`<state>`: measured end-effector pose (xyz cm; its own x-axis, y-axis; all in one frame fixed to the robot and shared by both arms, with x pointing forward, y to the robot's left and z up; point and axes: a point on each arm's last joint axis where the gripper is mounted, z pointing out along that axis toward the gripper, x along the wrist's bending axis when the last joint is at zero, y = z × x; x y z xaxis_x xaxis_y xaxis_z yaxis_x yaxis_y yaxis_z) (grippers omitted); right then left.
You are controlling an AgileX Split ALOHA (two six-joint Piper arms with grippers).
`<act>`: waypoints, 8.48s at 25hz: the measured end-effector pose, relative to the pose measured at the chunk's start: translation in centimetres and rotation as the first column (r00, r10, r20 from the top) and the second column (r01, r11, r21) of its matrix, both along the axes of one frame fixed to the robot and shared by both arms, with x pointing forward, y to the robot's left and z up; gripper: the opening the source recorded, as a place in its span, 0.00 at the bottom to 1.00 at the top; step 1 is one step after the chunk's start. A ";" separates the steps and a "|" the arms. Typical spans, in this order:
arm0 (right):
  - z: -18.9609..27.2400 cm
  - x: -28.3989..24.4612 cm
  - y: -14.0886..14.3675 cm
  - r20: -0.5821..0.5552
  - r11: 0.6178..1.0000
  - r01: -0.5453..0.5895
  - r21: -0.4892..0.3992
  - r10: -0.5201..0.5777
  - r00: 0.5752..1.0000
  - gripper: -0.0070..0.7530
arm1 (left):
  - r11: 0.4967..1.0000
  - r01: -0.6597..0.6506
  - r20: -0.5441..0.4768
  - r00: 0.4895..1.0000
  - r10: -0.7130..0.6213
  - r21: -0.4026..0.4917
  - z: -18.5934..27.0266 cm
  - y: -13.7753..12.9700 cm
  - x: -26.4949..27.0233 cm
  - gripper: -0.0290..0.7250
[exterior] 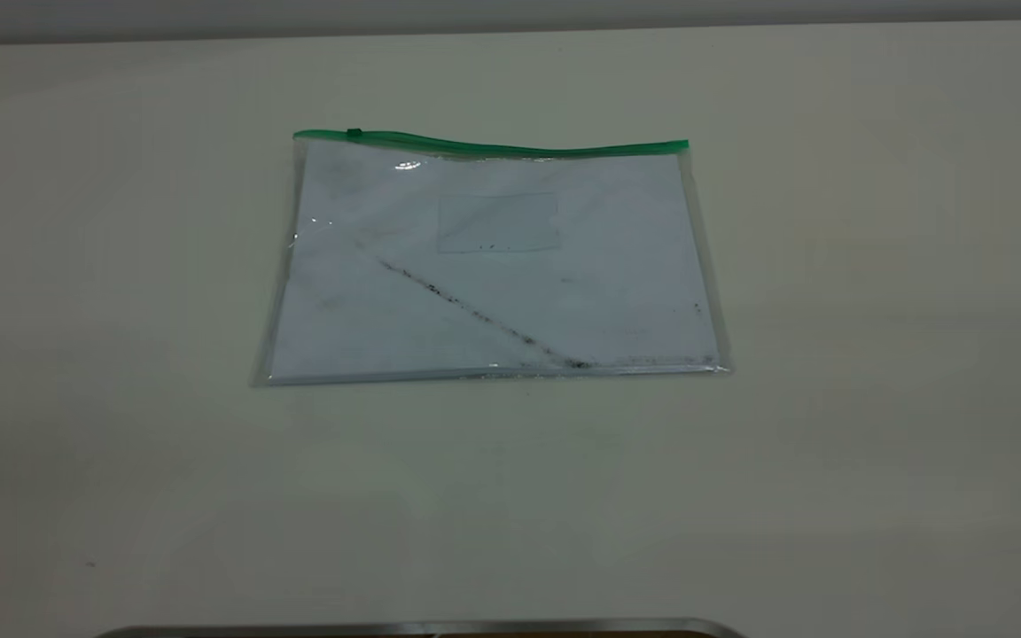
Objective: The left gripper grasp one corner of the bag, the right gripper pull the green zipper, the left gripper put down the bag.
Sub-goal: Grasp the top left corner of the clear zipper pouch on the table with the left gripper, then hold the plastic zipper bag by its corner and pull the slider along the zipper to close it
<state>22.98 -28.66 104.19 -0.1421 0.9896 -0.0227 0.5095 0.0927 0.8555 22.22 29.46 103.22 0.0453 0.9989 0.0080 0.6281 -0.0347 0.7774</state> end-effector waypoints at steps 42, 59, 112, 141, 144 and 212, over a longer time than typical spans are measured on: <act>4.1 11.6 -0.2 -0.242 0.995 0.058 0.076 -0.038 0.969 0.64 | 0.930 0.126 -0.318 0.917 -0.242 -0.344 -1.3 -1.7 30.4 0.82; 1.3 17.2 -0.5 -0.357 0.994 0.094 0.064 -0.065 0.932 0.64 | 0.888 0.221 -0.418 0.819 -0.394 -0.404 -15.8 -1.9 44.2 0.82; 1.2 17.4 -0.5 -0.363 0.993 0.095 0.064 -0.065 0.930 0.64 | 0.737 0.429 -0.125 0.816 -0.564 -0.523 -27.7 -7.0 48.4 0.36; -5.2 29.8 2.7 -0.435 0.943 -0.333 0.026 0.310 0.845 0.64 | -0.094 0.992 -0.134 -0.105 -0.985 -0.087 -17.3 -15.1 49.4 0.11; -6.4 31.7 4.7 -0.426 0.908 -0.417 0.039 0.393 0.815 0.64 | -0.178 0.983 -0.150 -0.181 -0.972 -0.039 -17.3 -16.5 48.9 0.11; -15.6 37.1 13.5 -0.297 0.730 -0.638 0.246 0.683 0.667 0.29 | -0.434 0.887 -0.027 -0.435 -0.900 0.156 -16.5 -26.0 45.2 0.11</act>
